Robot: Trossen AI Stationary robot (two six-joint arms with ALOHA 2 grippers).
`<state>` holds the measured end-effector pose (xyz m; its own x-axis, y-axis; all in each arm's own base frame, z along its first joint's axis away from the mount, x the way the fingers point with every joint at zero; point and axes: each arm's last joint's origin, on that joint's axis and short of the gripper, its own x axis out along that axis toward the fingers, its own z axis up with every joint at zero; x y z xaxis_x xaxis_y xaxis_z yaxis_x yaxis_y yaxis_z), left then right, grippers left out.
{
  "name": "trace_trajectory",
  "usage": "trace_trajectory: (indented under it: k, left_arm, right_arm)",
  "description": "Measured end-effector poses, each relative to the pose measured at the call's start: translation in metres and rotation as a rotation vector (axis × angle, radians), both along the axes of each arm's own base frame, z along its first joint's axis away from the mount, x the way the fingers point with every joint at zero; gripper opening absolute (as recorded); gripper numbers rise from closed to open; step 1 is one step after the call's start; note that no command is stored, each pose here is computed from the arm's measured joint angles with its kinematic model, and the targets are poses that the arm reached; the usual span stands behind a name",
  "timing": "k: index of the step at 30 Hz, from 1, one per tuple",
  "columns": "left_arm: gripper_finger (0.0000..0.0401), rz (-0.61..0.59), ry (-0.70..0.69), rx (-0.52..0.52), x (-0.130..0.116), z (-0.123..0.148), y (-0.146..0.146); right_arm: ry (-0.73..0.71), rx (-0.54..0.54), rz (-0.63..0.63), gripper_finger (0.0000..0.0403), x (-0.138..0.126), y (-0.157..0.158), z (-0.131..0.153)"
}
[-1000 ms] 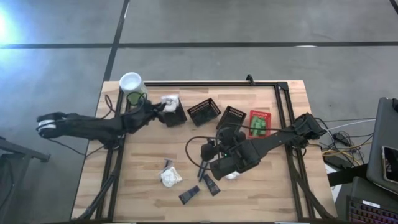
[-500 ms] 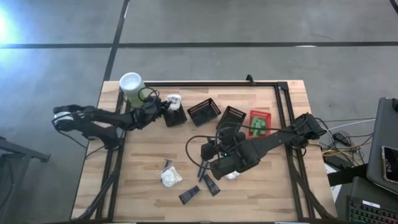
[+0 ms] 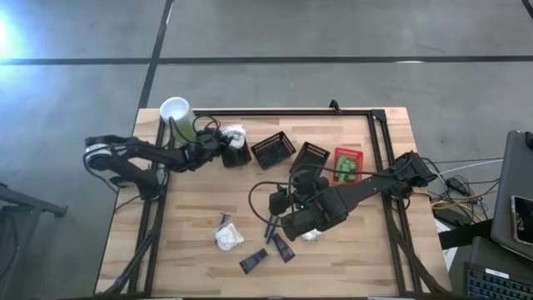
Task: Pick & Place Travel size toiletries
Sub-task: Put the cotton pack into the left black bin
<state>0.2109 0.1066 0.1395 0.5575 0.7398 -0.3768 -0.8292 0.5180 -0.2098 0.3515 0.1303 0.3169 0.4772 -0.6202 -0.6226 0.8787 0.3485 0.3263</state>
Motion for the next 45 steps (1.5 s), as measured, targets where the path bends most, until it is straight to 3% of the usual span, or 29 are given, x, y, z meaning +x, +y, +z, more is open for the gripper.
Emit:
trace_trajectory:
  k: [5, 13, 20, 40, 45]
  left_arm:
    - [0.0045, 0.0, 0.007, -0.003, 0.001, -0.001, 0.0]
    - [0.0102, 0.0, 0.032, -0.013, -0.001, -0.003, 0.0]
    - [0.0135, -0.01, 0.044, -0.025, -0.002, -0.002, -0.002]
    - [0.014, 0.001, 0.032, -0.062, -0.022, 0.023, -0.011]
    - [0.014, -0.072, 0.0, -0.084, -0.027, 0.033, -0.017]
  right_arm:
    - [0.006, 0.005, 0.003, 0.0261, 0.0, 0.0, 0.0]
    - [0.01, 0.002, 0.007, 0.0245, 0.0, 0.0, 0.0]
    - [0.012, 0.001, 0.009, 0.0258, 0.0, 0.0, 0.0]
    - [0.031, -0.01, 0.023, 0.0295, 0.0, 0.0, -0.001]
    - [0.034, -0.012, 0.026, 0.0283, 0.0, 0.0, -0.001]
